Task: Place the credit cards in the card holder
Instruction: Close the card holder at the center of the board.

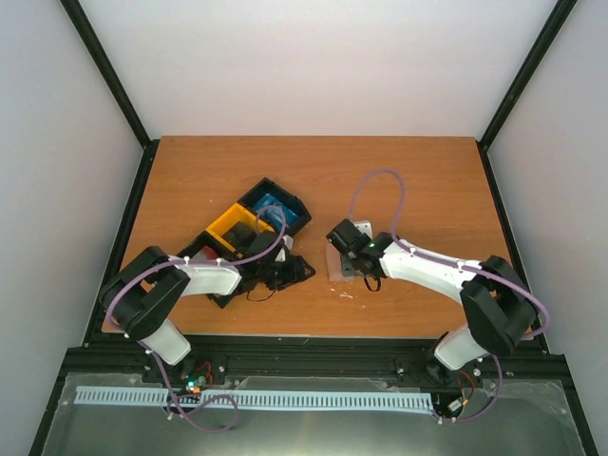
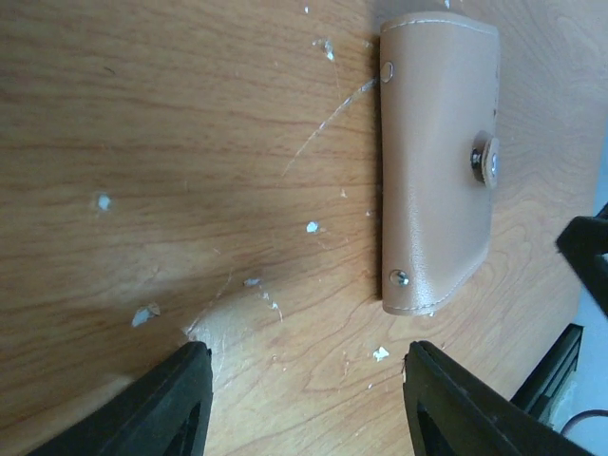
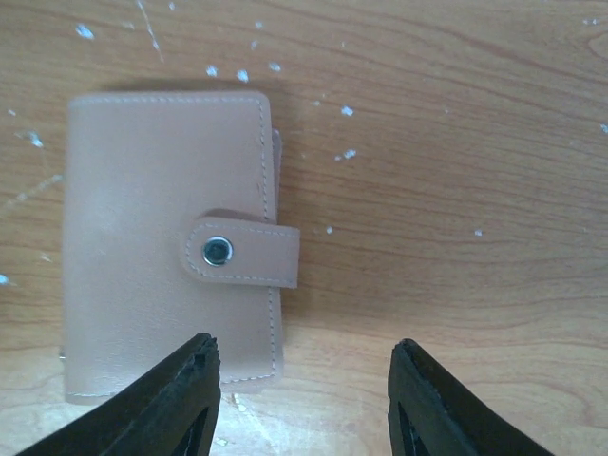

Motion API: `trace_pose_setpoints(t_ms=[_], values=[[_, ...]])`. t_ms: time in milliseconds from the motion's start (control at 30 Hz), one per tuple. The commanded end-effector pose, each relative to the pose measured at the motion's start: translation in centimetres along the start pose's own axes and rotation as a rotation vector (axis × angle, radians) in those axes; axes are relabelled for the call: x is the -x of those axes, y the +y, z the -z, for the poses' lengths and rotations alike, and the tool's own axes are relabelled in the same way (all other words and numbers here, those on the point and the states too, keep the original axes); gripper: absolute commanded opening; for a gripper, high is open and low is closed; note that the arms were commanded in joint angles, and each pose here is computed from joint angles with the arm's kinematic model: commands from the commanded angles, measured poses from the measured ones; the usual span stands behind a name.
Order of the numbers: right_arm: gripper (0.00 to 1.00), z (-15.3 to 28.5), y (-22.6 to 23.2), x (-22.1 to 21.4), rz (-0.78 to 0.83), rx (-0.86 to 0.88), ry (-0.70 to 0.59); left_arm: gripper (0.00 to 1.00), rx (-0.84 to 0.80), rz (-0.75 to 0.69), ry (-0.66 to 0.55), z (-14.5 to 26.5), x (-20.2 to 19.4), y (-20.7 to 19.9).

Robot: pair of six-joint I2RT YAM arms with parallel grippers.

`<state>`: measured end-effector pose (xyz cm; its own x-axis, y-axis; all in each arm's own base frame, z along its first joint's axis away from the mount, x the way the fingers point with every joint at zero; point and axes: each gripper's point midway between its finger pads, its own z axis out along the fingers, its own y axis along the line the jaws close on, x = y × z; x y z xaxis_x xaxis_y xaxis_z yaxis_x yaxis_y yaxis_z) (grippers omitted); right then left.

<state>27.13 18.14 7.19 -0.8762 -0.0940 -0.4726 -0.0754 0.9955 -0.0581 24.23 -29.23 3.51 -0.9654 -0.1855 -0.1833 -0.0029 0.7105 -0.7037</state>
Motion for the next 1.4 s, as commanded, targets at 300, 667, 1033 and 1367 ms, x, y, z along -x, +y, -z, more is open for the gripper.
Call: trace_pose_setpoints(t_ms=[300, 667, 1033, 1367], values=[[0.45, -1.2, 2.9, 1.3, 0.141, -0.096, -0.008, 0.55, -0.056, 0.124, -0.071, 1.0, -0.2, 0.3], [0.4, -3.2, 3.8, 1.1, 0.182, -0.137, 0.013, 0.54, -0.043, 0.119, -0.064, 0.7, -0.2, 0.7], [0.27, -3.5, 3.3, 1.9, 0.175, -0.199, -0.015, 0.52, -0.038, 0.109, -0.051, 0.4, -0.3, 1.0], [0.15, -3.4, 3.8, 2.5, 0.169, -0.196, -0.025, 0.51, -0.024, 0.102, -0.055, 0.6, -0.1, 1.2]])
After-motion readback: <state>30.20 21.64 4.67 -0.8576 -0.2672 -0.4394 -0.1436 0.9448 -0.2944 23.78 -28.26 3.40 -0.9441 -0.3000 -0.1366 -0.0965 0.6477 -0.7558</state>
